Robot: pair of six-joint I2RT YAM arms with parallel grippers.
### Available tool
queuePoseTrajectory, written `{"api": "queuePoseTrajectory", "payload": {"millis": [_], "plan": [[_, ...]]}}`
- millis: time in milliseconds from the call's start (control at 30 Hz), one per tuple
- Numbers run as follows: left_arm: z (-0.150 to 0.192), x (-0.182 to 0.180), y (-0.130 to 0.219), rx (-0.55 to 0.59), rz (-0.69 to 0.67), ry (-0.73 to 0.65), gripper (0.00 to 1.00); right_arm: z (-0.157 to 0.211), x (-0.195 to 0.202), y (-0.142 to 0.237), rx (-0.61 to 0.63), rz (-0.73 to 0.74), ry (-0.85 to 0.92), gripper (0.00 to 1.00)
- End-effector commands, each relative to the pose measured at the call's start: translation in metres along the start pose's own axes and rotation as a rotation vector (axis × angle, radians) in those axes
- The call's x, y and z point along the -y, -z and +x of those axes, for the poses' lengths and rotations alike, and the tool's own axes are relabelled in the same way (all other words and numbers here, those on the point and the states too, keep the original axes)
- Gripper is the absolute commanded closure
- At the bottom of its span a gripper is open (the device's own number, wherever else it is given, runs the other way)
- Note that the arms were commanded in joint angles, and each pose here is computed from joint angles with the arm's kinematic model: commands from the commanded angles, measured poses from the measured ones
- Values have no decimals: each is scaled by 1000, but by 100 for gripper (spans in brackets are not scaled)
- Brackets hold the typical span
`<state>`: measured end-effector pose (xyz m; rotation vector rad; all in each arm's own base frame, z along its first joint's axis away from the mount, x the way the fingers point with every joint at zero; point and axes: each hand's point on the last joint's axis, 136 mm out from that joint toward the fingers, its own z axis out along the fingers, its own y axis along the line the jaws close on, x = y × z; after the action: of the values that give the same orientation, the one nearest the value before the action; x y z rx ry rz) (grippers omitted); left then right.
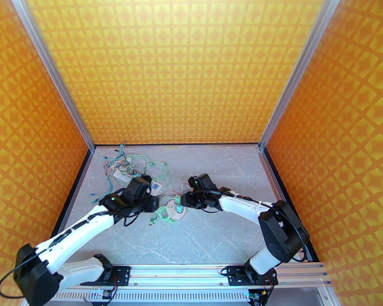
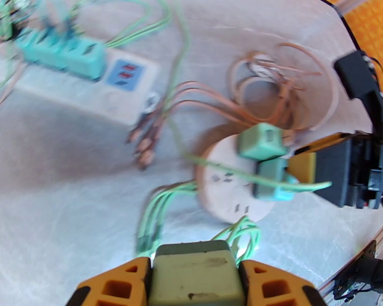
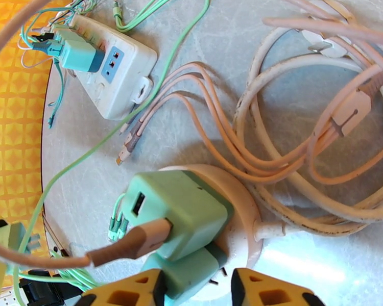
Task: Pull the plug off the socket
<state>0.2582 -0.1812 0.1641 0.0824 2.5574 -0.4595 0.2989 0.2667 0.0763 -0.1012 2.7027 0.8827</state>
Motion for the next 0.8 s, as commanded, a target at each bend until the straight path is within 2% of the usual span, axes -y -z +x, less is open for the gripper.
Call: {"api": "queuePoseTrajectory", "payload": {"millis": [0,100,133,267,400,667,700,767], "plan": [[4,-15,7,15,-40,19,92,43,59,-6,-136,244,-66,59],[17,-24,-2,-12,-63,43,91,30,39,0,-99,179,-55,55],[17,-23,2,13,-49,58,91,26,33,3,-85,162,-51,53],[30,-31,-10,20,-45,124,85,6,7,18,-16,79,-37,45],[47,-40,-26,26,-36,239,83,-3,-11,28,22,21,-32,44],[83,-62,-47,60,-6,474,74,0,-8,33,26,29,-38,43],[86,-65,-46,65,-6,485,71,1,-7,33,26,32,-39,43],[89,-69,-44,77,-10,492,49,2,-5,34,29,40,-39,43]]}}
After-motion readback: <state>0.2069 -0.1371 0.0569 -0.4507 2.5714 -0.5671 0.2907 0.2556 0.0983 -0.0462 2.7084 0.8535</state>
